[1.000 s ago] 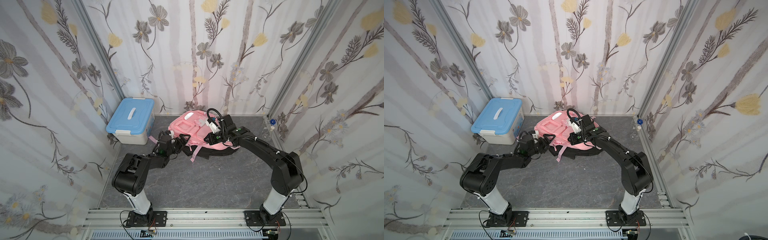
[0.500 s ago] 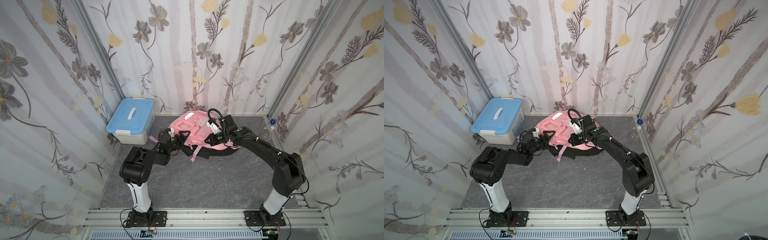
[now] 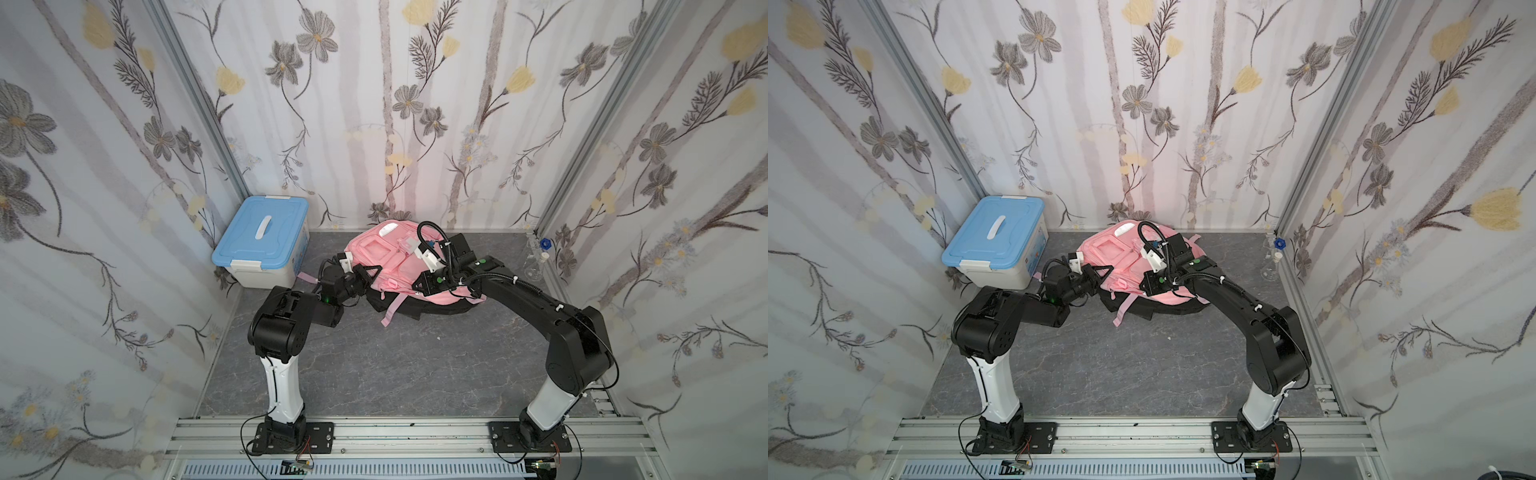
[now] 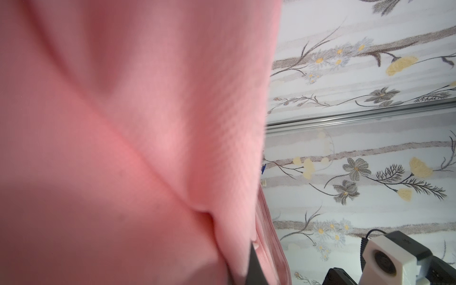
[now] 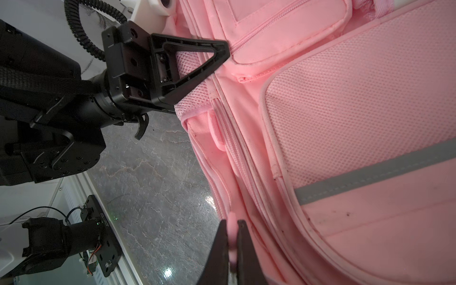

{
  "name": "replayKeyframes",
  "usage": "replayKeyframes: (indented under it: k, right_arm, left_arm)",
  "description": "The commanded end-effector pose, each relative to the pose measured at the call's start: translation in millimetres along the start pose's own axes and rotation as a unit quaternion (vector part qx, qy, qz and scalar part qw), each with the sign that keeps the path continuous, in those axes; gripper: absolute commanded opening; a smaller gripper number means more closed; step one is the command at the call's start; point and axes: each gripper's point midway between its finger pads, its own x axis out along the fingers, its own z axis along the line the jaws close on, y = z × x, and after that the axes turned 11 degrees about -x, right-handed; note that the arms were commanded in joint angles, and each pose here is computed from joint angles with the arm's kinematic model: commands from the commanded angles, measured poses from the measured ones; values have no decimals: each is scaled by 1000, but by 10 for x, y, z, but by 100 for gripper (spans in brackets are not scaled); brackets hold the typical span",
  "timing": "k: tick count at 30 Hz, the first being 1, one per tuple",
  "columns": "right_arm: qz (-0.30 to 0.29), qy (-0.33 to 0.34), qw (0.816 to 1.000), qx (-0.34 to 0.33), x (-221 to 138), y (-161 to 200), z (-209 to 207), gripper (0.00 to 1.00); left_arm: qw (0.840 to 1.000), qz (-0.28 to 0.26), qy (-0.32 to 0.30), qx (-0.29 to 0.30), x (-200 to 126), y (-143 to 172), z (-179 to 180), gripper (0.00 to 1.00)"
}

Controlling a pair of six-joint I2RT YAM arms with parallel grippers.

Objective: Zip up the backpack
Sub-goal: Zip the zipper on the backpack.

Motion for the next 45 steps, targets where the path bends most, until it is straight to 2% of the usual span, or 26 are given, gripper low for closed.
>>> replayKeyframes:
  k: [1, 12, 23, 34, 45]
  right_arm:
    - [-33, -28, 999, -18, -41, -151, 143, 0]
    - [-32, -29, 997, -60, 133, -182, 412, 0]
    - [-37, 2, 996, -86, 322, -191, 567, 0]
    - [-54, 3, 995, -81, 544, -278, 650, 0]
    - [-101, -5, 993, -59, 701, -398, 751, 0]
  left_arm:
    - [1000, 3, 11, 22, -8, 45, -140, 0]
    - [1000, 14, -6, 23, 51, 160, -94, 0]
    - [1000, 21, -7, 23, 61, 203, -100, 0]
    - [999, 24, -9, 24, 68, 236, -95, 0]
    - [999, 26, -11, 23, 60, 255, -97, 0]
